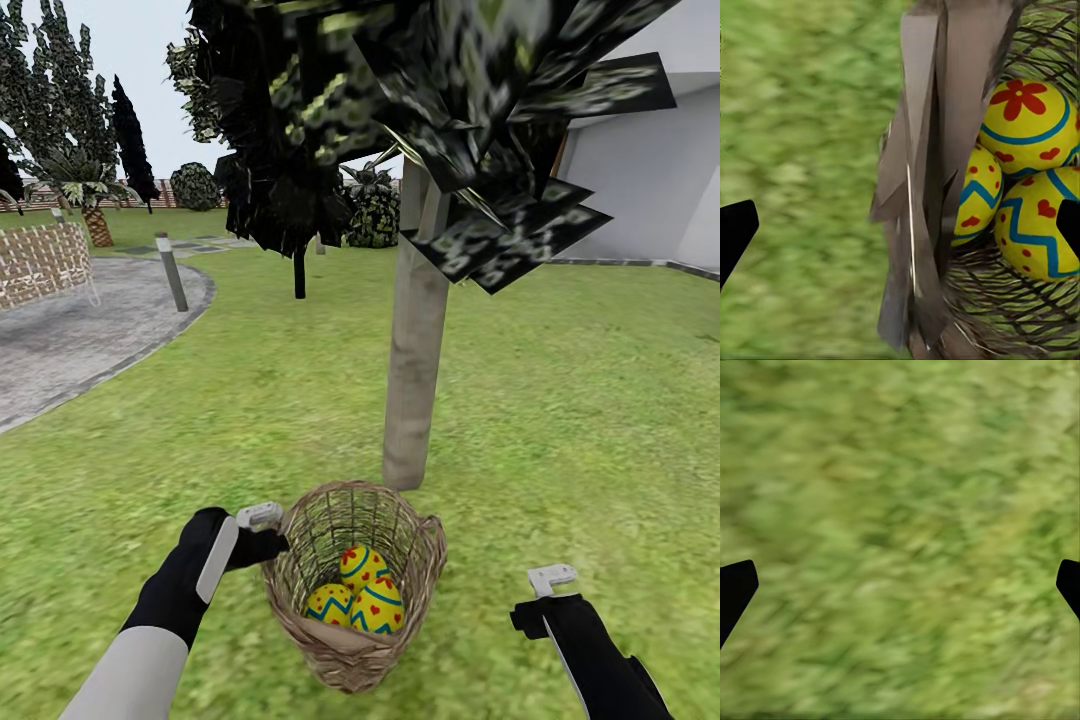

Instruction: Take the three Easter eggs out of the wicker basket on the lawn in the garden, then place them on the lawn next to a single tree (choose any tree) so that all three eggs are next to the same tree and none are left in the basket.

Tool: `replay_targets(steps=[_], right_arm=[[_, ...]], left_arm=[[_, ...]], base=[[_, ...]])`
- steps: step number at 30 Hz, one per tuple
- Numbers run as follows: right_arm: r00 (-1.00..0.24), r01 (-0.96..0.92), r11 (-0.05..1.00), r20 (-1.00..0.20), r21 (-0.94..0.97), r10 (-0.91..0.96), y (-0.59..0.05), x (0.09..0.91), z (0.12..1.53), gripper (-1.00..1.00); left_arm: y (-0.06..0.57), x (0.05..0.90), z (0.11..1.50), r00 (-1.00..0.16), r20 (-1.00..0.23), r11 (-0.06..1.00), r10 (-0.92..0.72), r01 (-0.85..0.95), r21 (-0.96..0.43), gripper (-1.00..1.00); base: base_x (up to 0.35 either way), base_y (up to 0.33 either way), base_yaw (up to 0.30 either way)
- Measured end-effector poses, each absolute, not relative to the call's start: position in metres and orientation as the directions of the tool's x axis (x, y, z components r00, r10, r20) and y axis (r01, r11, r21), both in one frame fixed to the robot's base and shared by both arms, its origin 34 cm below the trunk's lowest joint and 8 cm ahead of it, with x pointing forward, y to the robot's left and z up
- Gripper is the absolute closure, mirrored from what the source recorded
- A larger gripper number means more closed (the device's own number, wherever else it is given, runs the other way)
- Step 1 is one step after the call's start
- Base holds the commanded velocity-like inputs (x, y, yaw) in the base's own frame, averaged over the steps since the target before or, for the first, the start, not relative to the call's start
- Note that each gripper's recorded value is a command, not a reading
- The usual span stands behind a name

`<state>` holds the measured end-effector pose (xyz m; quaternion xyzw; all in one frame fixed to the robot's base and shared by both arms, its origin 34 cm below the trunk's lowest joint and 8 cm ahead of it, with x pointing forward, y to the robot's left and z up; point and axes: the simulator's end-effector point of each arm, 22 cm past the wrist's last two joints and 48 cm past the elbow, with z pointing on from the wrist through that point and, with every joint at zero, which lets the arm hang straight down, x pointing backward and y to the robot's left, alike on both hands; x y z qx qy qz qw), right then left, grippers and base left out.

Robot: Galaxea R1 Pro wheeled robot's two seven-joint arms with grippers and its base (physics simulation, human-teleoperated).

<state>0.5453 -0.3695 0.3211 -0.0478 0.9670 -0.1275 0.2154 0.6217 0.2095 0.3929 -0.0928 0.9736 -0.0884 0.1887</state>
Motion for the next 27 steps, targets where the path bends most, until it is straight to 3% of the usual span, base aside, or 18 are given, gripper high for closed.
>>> replay_targets(steps=[6,9,12,27], right_arm=[[-0.903,-0.037,0.963,-0.404,-0.267,-0.147,-0.37,0.546,0.326,-1.0],[-0.903,-0.036,0.963,-0.405,-0.267,-0.145,-0.37,0.548,0.333,-1.0],[-0.902,-0.031,0.964,-0.407,-0.266,-0.141,-0.371,0.551,0.34,-1.0],[-0.867,-0.014,0.965,-0.477,-0.261,-0.141,-0.369,0.584,0.407,-1.0]], left_arm=[[0.21,0.626,0.402,-0.907,-0.363,0.968,-0.213,-0.145,-0.205,-1.0],[0.22,0.655,0.465,-0.837,-0.501,0.968,-0.22,-0.126,-0.215,-1.0],[0.233,0.662,0.493,-0.8,-0.557,0.971,-0.221,-0.125,-0.205,-1.0],[0.279,0.673,0.54,-0.77,-0.551,0.934,-0.322,-0.163,-0.318,-1.0]], base=[[0.0,0.0,0.0],[0.0,0.0,0.0],[0.0,0.0,0.0],[0.0,0.0,0.0]])
